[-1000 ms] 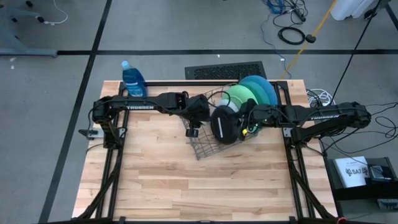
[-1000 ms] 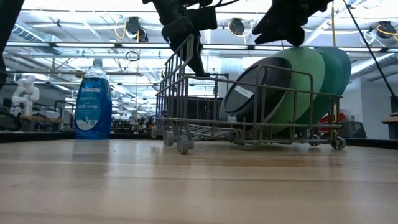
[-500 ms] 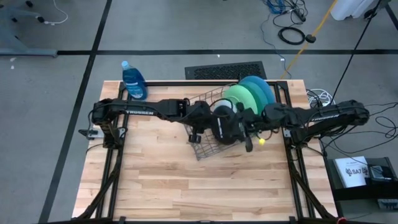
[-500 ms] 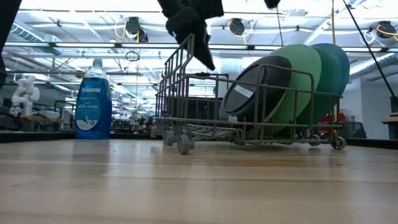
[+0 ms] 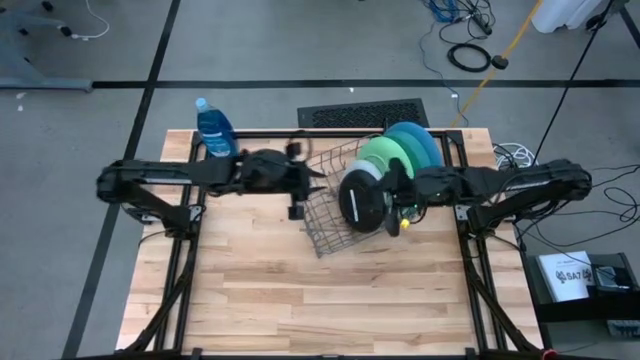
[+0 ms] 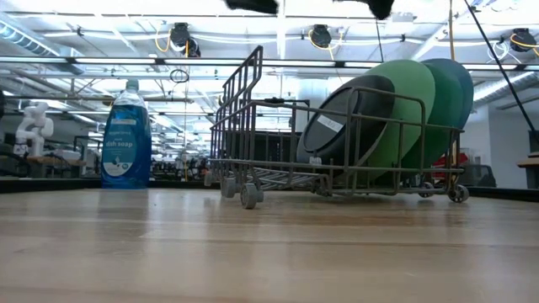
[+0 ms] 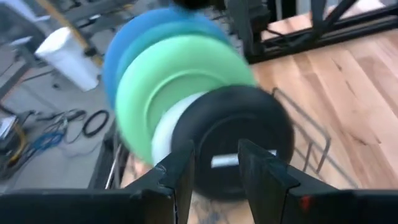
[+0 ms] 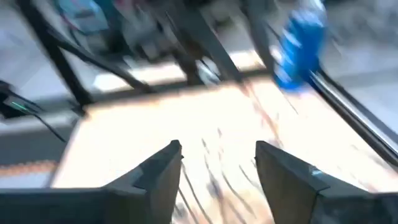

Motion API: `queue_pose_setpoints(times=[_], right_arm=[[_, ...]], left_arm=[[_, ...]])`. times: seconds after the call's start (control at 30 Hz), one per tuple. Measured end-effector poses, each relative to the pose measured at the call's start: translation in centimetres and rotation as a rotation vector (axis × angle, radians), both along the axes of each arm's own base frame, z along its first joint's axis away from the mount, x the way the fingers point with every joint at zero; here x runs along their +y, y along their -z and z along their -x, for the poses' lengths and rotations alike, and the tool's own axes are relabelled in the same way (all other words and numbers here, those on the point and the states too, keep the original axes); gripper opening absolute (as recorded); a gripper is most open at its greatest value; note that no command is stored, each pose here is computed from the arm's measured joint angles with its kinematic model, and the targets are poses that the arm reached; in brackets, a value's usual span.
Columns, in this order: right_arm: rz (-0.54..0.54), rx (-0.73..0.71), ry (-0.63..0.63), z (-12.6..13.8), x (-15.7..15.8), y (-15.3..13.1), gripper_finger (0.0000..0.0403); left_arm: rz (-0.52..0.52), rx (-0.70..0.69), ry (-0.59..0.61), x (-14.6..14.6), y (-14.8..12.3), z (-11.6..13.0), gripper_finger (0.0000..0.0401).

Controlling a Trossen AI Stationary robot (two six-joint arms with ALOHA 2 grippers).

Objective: Sort dishes
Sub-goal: Put the black plate into the dish rack

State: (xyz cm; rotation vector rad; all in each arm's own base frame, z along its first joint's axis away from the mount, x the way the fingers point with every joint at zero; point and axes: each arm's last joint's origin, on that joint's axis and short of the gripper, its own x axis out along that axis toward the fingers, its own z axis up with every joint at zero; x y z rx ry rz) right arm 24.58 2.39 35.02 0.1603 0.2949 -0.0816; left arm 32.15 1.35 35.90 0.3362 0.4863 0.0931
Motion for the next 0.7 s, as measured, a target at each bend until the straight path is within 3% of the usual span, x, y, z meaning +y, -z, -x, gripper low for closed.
queue_pose_setpoints(times=[0.2,0.37,0.7], right_arm=[[-0.093,0.310,0.225,0.8,0.3,-1.5,0.0231],[-0.254,0.506,0.365,0.1,1.0,0.8,0.0218],[-0.422,0.538,0.548,-0.6,1.3,2.7,0.0212]], left_arm=[[0.045,-0.101,-0.083,0.7,3.1,4.0,0.0127],[0.092,-0.139,-0.099,0.8,5.5,4.9,0.0127],[0.050,-0.114,-0.090,1.1,6.6,4.7,0.0127]])
